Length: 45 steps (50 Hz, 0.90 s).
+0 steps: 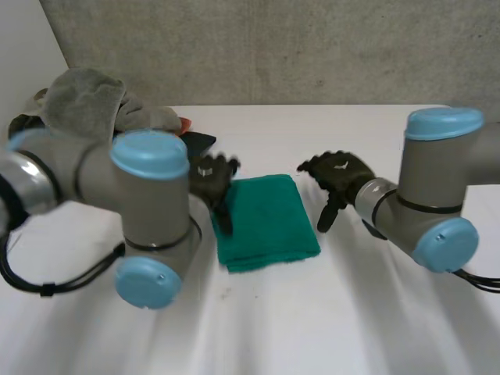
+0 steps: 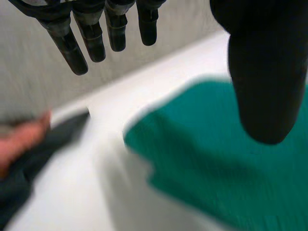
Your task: Fold the laundry.
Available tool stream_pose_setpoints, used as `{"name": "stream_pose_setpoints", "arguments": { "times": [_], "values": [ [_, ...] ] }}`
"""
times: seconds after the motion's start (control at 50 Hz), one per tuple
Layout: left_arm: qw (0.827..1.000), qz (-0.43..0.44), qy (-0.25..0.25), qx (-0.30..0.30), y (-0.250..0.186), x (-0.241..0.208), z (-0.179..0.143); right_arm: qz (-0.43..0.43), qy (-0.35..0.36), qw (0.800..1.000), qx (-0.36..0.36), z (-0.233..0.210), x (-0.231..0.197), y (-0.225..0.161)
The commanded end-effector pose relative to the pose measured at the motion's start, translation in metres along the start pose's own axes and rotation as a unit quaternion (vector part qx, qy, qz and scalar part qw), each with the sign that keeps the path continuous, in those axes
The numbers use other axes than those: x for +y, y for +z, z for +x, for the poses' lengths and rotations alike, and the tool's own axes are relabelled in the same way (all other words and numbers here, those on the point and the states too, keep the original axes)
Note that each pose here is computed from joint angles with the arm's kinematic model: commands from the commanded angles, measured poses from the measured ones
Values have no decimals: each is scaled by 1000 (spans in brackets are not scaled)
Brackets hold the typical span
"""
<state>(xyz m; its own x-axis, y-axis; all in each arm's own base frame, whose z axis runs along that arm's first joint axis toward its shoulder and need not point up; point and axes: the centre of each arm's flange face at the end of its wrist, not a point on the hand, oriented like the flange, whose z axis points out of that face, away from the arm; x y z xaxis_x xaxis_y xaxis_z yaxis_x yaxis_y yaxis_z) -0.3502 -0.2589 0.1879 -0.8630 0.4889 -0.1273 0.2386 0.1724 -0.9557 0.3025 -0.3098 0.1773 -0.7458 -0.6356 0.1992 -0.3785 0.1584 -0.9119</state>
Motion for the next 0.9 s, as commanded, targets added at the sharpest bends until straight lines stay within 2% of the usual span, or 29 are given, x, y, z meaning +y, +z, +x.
{"name": "stream_pose_setpoints", "arguments": {
  "times": [0.02, 0.06, 0.12, 0.14, 0.2, 0.24, 0.32, 0.6, 0.72, 0.86, 0.9],
  "values": [
    [989, 113, -4, 93, -16, -66, -4, 23, 54, 998, 23, 5, 5, -22],
    [984, 127, -1, 124, -19, -75, -4, 4, 85, 996, 19, 4, 17, -26],
    [968, 151, 8, 199, -27, -89, 3, -8, 109, 994, 14, 1, 26, -28],
    [958, 157, 14, 238, -31, -92, 10, -17, 122, 992, 6, -3, 34, -28],
    [943, 157, 19, 292, -38, -94, 17, -20, 138, 990, -25, -11, 41, -28],
    [939, 155, 20, 305, -39, -94, 19, -18, 147, 988, -45, -17, 45, -26],
    [939, 149, 20, 310, -41, -94, 19, -19, 171, 982, -71, -25, 57, -15],
    [939, 137, 18, 315, -42, -89, 23, -26, 162, 983, -83, -39, 76, 15],
    [939, 135, 17, 317, -43, -88, 24, 10, 161, 986, -52, -27, 69, 22],
    [938, 139, 18, 316, -44, -91, 23, 66, 150, 986, -2, -6, 40, 24],
    [938, 140, 19, 316, -44, -92, 23, 82, 152, 985, 19, 14, 33, 30]
  ]
}}
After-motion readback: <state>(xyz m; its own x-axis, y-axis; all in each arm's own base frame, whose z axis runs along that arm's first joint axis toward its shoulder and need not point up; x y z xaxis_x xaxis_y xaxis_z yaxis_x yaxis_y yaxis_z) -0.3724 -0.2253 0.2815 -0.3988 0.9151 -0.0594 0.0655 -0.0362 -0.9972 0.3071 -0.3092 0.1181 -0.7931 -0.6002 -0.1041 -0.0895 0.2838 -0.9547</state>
